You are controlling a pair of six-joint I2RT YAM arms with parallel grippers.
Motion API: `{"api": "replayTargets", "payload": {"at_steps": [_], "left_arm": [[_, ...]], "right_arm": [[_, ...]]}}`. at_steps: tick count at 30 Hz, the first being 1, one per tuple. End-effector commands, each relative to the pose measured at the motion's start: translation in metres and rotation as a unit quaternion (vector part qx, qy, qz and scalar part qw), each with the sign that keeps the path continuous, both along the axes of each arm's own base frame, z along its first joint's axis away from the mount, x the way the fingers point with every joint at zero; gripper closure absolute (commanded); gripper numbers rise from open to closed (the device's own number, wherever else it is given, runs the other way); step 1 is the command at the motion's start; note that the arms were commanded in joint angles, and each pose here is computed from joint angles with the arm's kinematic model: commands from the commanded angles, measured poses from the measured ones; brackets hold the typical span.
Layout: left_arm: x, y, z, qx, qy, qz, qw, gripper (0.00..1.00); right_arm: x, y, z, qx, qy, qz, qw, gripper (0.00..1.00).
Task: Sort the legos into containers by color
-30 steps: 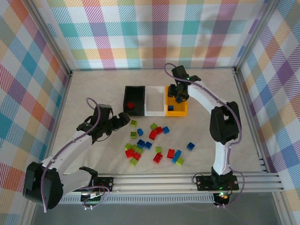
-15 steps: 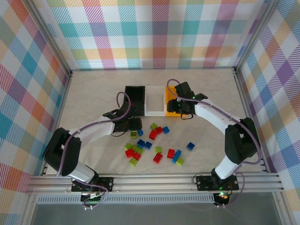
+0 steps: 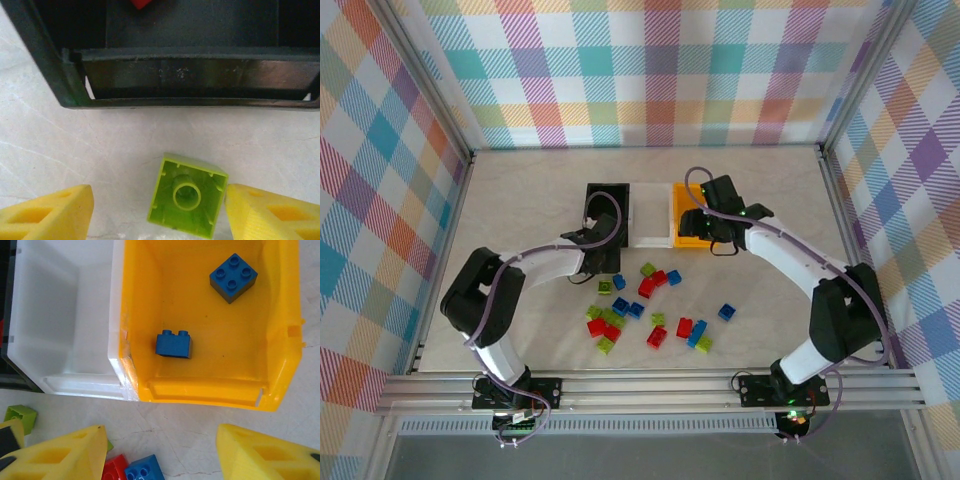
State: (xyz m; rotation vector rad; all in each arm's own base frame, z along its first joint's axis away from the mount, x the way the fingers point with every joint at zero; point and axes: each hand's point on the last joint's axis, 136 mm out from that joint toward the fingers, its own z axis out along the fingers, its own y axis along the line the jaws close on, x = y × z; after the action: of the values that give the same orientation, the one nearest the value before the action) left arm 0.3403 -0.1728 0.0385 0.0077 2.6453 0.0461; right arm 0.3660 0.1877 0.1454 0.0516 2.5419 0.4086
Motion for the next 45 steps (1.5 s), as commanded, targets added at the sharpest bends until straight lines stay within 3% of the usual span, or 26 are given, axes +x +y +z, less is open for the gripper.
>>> {"api": "replayTargets", "payload": {"at_steps": [1,6,16,21,27,32,41,45], "left_arm": [[0.009,-0.005,0.001,0.014,-0.012,-0.008,1.0,0.29],[0.013,-0.009,-0.006,0.012,-0.012,-0.013,1.0,0.32],[0.016,-0.009,-0.011,0.021,-0.011,-0.018,1.0,0.62],[0.008,-0.012,0.008,-0.002,-0.017,-0.014,1.0,0.7],[-0.004,-0.046,0.076,-0.073,-0.055,-0.045,0.995,0.69],[0.022,-0.083,0.11,-0.124,-0.067,-0.057,0.988,0.69],[0.094,-0.113,0.094,-0.083,-0.05,-0.041,0.994,0.7],[0.106,-0.12,0.087,-0.071,-0.04,-0.041,0.996,0.6]], "right_arm": [[0.001,-0.006,0.014,0.011,-0.022,-0.008,1.0,0.4],[0.002,-0.009,0.02,0.013,-0.028,-0.011,0.999,0.39],[0.001,-0.011,0.021,0.013,-0.026,-0.013,0.999,0.39],[0.001,-0.011,0.02,0.014,-0.025,-0.016,0.999,0.39],[-0.004,-0.013,0.015,0.016,-0.02,-0.018,0.999,0.4],[-0.013,-0.018,0.003,0.015,-0.01,-0.024,1.0,0.4],[-0.03,-0.022,-0.008,0.022,0.007,-0.025,0.999,0.39],[-0.033,-0.023,-0.008,0.022,0.007,-0.024,0.999,0.39]]}}
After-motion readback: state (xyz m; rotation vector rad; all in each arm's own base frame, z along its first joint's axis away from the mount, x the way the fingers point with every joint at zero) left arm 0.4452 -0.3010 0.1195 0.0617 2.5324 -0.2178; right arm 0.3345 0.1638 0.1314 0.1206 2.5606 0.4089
